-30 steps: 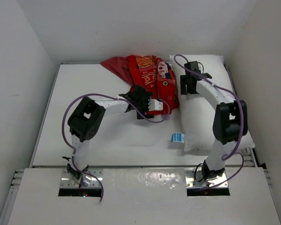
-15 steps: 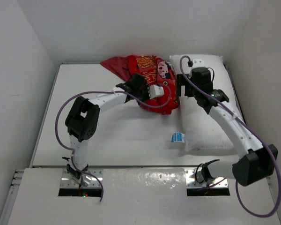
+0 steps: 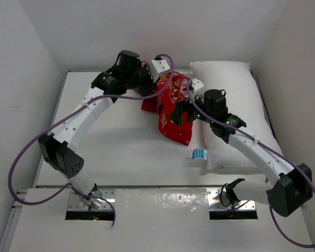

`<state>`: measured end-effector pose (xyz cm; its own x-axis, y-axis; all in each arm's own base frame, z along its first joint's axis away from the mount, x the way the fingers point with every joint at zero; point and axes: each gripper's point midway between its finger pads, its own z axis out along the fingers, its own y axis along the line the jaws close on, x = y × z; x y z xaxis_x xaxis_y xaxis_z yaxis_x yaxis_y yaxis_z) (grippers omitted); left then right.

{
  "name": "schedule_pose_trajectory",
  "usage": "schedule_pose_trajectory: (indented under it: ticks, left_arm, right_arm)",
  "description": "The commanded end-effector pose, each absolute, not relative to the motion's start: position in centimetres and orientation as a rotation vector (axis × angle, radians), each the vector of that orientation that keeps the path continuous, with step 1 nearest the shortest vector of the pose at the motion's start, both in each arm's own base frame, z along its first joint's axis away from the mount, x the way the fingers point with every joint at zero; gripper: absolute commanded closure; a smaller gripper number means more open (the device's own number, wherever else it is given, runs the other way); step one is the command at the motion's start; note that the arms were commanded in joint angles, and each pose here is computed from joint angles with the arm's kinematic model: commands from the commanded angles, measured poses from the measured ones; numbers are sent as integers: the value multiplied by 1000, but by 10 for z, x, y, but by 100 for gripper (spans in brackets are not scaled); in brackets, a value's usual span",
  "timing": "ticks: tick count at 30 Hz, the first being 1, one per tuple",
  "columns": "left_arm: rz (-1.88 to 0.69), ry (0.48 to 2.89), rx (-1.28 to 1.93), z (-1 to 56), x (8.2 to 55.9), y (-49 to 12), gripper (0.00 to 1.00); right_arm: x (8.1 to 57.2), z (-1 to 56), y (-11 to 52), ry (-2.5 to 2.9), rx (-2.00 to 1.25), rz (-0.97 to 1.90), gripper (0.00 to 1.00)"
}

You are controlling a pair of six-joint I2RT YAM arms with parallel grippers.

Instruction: Put the pillow into the pillowcase

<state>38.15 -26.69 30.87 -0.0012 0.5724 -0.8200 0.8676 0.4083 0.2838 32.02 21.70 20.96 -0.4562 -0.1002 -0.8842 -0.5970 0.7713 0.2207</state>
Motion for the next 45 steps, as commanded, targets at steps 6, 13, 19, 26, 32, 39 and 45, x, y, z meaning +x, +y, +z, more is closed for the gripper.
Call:
schedule_pose_trajectory:
  ticks: [6,13,19,26,32,39,45]
  left_arm:
    - [-422,1741,1163,329,362,-265,100]
    - [-202,1904,1216,264,359,-184,100]
    - [275,1782,1822,151,304,-35,100]
    - [-208,1972,1281,174,316,-103,0]
    - [-293,2041,951,177,412,-142,0]
    - [-98,2216,982,84,463,-130,0]
    - [-5,2286,1012,50,462,-97,52]
  right_arm:
    - [305,260,286,1741,-601,735,8]
    - [298,213,238,1882,-405,635,8]
    - [297,155,193,2157,-208,568,6]
    - [351,102,179,2484,21,299,12]
    - [388,83,192,2528,85,303,10]
    - [390,40,208,2608,129,333,22]
    - [431,46,233,2532,65,405,65]
